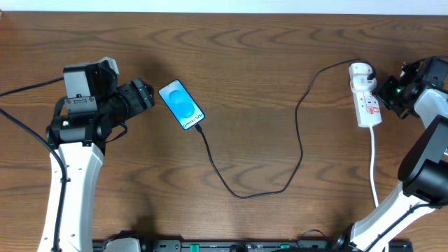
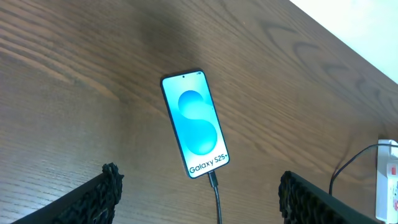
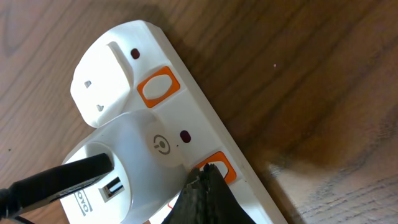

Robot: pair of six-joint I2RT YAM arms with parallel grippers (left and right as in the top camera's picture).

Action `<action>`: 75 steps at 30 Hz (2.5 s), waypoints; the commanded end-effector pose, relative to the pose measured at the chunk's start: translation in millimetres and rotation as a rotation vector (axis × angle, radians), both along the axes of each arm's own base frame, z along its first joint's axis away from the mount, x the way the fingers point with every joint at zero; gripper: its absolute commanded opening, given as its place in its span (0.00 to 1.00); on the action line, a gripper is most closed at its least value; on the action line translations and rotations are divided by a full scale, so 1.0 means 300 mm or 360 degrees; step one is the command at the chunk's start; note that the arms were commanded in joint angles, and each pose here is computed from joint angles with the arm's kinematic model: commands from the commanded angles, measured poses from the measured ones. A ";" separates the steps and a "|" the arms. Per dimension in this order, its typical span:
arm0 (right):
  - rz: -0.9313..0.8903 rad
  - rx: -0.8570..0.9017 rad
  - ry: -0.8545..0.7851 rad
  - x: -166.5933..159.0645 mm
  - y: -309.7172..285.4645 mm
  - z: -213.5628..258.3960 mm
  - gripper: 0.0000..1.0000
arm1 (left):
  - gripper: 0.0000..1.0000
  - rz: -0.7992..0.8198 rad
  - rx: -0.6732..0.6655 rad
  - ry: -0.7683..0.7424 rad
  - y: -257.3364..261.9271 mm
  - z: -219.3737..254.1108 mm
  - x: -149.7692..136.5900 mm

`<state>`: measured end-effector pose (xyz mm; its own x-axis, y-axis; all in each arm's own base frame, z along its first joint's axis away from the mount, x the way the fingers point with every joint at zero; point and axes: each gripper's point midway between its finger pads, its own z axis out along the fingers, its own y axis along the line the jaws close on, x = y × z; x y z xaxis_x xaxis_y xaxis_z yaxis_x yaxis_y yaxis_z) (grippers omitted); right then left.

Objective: Plug charger to phone and switch on socket
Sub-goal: 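Press down the orange switch beside the charger plug with the right gripper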

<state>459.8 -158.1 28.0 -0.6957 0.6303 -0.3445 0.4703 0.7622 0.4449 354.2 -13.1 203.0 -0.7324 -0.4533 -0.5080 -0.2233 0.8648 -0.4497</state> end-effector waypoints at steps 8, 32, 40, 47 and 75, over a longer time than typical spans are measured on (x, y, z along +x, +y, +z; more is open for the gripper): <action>0.0076 0.0083 0.0086 -0.007 0.066 -0.100 0.01 | 0.82 -0.0005 0.0031 -0.0016 0.010 0.009 0.006; 0.0308 0.0156 0.0141 -0.032 0.197 -0.126 0.01 | 0.82 -0.0006 0.0030 -0.0016 0.010 0.009 0.006; 0.0331 0.0115 0.0170 -0.037 0.207 -0.135 0.01 | 0.82 -0.0006 0.0030 -0.0016 0.010 0.009 0.006; 0.0081 0.0089 0.0209 -0.035 0.119 -0.141 0.01 | 0.82 -0.0006 0.0030 -0.0016 0.010 0.009 0.006; -0.0001 0.0131 0.0128 -0.027 0.043 -0.118 0.01 | 0.82 -0.0006 0.0030 -0.0010 0.009 0.007 0.004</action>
